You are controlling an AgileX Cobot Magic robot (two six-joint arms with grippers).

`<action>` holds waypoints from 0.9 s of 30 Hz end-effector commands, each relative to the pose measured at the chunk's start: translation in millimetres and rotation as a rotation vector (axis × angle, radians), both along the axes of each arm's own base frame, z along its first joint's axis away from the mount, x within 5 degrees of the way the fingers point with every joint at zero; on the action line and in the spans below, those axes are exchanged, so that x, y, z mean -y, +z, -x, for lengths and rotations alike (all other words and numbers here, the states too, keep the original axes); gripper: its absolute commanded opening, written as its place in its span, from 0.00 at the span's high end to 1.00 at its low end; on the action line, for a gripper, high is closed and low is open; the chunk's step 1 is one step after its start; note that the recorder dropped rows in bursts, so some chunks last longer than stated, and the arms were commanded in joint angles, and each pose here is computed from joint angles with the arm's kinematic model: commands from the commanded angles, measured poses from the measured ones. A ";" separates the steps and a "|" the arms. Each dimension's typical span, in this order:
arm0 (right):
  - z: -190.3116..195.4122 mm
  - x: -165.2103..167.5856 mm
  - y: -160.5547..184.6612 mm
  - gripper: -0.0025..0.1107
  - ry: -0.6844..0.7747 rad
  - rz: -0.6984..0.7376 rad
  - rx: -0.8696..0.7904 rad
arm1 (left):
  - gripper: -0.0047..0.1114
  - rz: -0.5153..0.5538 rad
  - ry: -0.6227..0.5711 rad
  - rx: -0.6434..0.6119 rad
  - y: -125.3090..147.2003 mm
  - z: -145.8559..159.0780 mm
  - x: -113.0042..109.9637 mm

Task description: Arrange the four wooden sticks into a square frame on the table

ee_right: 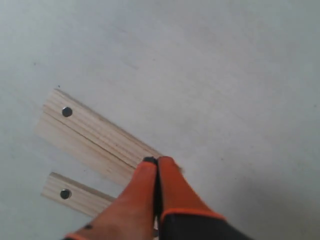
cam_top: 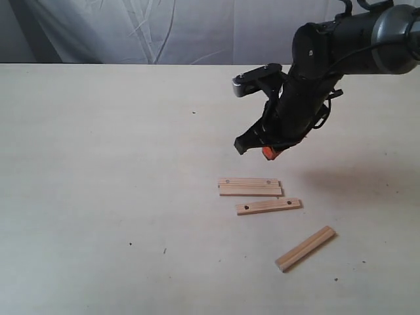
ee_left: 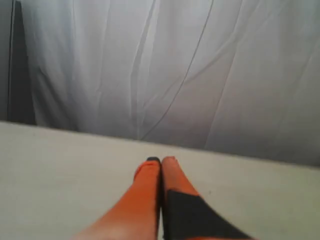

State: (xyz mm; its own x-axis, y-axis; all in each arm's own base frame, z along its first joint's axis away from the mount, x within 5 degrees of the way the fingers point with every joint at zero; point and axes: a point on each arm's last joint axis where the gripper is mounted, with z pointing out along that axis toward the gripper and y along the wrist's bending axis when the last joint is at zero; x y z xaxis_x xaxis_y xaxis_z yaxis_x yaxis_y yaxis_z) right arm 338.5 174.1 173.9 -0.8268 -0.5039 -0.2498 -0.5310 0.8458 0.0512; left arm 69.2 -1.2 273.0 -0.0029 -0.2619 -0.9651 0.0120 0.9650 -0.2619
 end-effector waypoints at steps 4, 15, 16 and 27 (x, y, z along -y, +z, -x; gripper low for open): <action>-10.5 28.8 3.0 0.98 -0.045 -0.043 -0.029 | 0.96 -0.158 -0.345 -0.690 7.9 -112.9 22.7; -7.0 14.2 -29.1 0.98 -0.009 -0.024 -0.121 | 0.96 -0.221 -0.610 -0.899 -87.0 -169.8 124.7; -7.7 18.4 -29.8 0.98 -0.022 0.021 -0.115 | 0.96 -0.203 -0.605 -0.898 -91.4 -169.5 133.3; 14.8 27.1 -56.8 0.98 -0.111 0.039 -0.188 | 0.96 -0.214 -0.569 -0.863 -109.7 -167.5 162.5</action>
State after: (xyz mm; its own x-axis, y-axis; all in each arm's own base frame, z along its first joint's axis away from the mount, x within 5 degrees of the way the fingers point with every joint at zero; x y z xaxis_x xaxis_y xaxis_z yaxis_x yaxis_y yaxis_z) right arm 325.0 146.8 117.5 -0.9030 -0.4247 -0.0651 -0.4292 0.8987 0.0902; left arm 236.2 -161.9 162.6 -0.7811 0.1794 -0.5981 0.3744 0.9011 -0.2187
